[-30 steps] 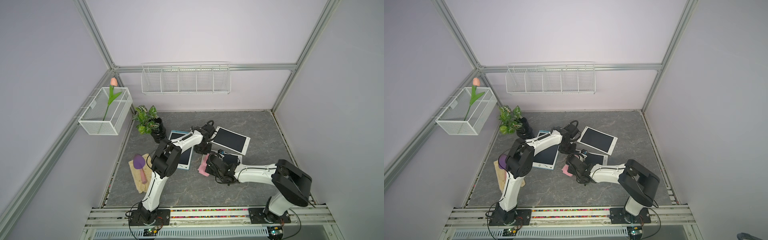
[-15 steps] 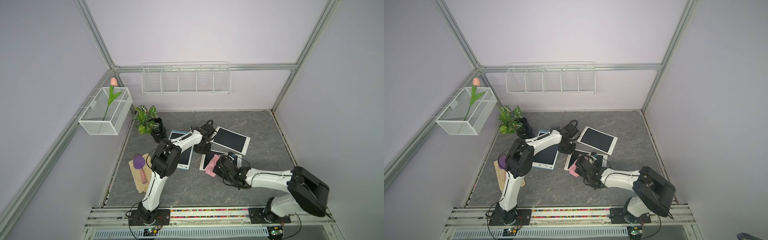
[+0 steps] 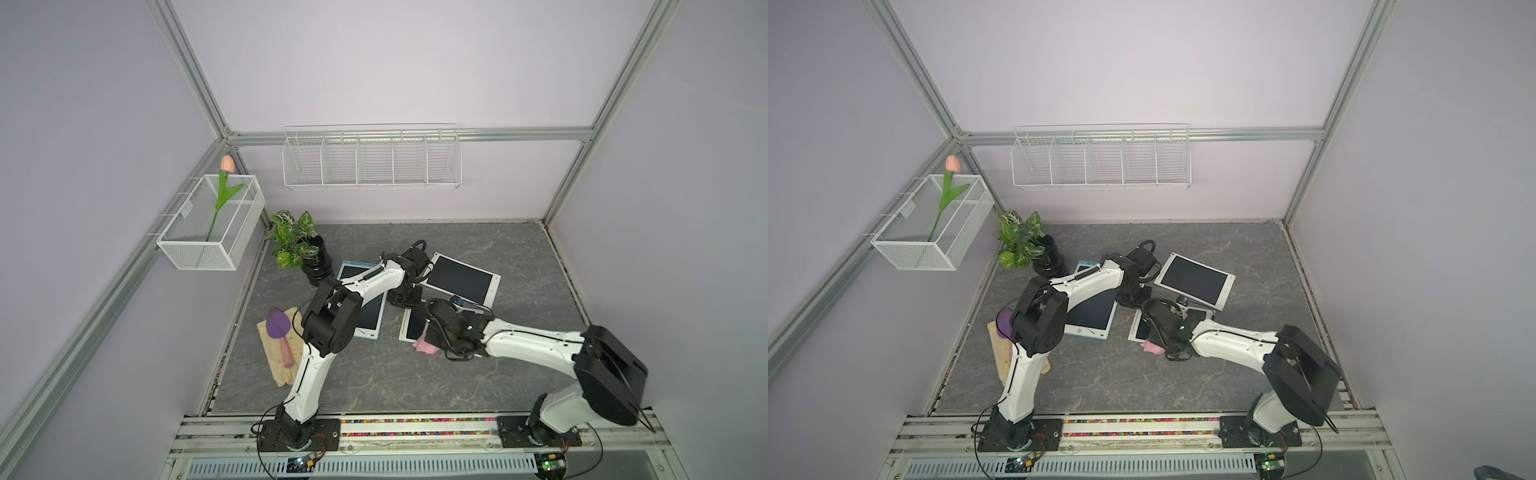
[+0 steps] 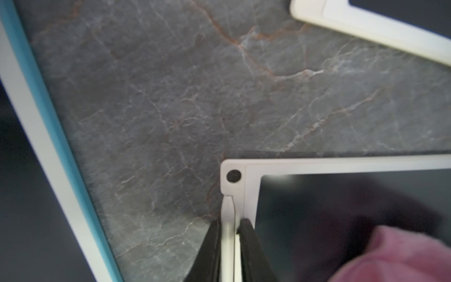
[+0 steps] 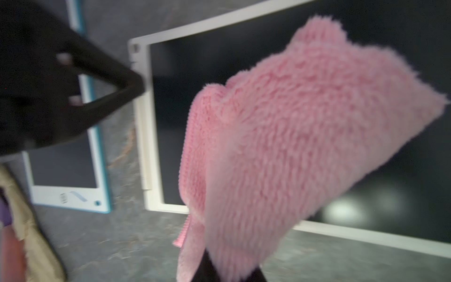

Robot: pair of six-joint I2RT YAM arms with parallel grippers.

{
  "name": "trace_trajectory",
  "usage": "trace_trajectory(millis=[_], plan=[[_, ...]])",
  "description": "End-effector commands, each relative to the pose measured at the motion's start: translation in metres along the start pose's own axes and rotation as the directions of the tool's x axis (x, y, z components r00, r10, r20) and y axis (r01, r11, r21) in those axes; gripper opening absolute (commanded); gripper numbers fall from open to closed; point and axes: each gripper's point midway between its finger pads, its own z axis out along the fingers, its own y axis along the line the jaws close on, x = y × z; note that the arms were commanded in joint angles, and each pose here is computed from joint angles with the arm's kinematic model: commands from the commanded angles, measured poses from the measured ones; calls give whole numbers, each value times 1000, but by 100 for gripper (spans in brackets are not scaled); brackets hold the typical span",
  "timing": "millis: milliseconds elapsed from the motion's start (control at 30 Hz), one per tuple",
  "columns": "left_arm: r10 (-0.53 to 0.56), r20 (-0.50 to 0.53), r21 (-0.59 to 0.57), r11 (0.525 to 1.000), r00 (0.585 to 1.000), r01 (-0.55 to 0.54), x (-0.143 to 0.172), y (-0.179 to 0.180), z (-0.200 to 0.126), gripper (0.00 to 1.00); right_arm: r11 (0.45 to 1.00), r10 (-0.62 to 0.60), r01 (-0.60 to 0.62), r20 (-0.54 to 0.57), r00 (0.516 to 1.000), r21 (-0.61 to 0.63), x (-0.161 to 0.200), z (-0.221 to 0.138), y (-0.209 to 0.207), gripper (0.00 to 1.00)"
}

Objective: Wipe the drawing tablet
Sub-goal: Wipe the dirt from the drawing tablet.

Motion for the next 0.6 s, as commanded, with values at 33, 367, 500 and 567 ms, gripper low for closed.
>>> trace_trajectory(millis=[33, 367, 500, 567], plan=[[0, -121, -43, 999, 993, -5, 33, 8, 29, 18, 993, -63, 58, -50, 997, -104, 6, 1, 46, 7], [1, -123, -44, 999, 992, -6, 34, 8, 31, 19, 976, 128, -118, -39, 991, 185, 2, -33, -125, 7], [3, -125, -44, 999, 992, -9, 34, 8, 31, 19, 956, 149, -137, -28, 988, 260, 2, -59, -168, 7], [2, -126, -45, 999, 992, -8, 34, 9, 32, 18, 957, 126, -110, -43, 991, 267, 2, -62, -167, 7]])
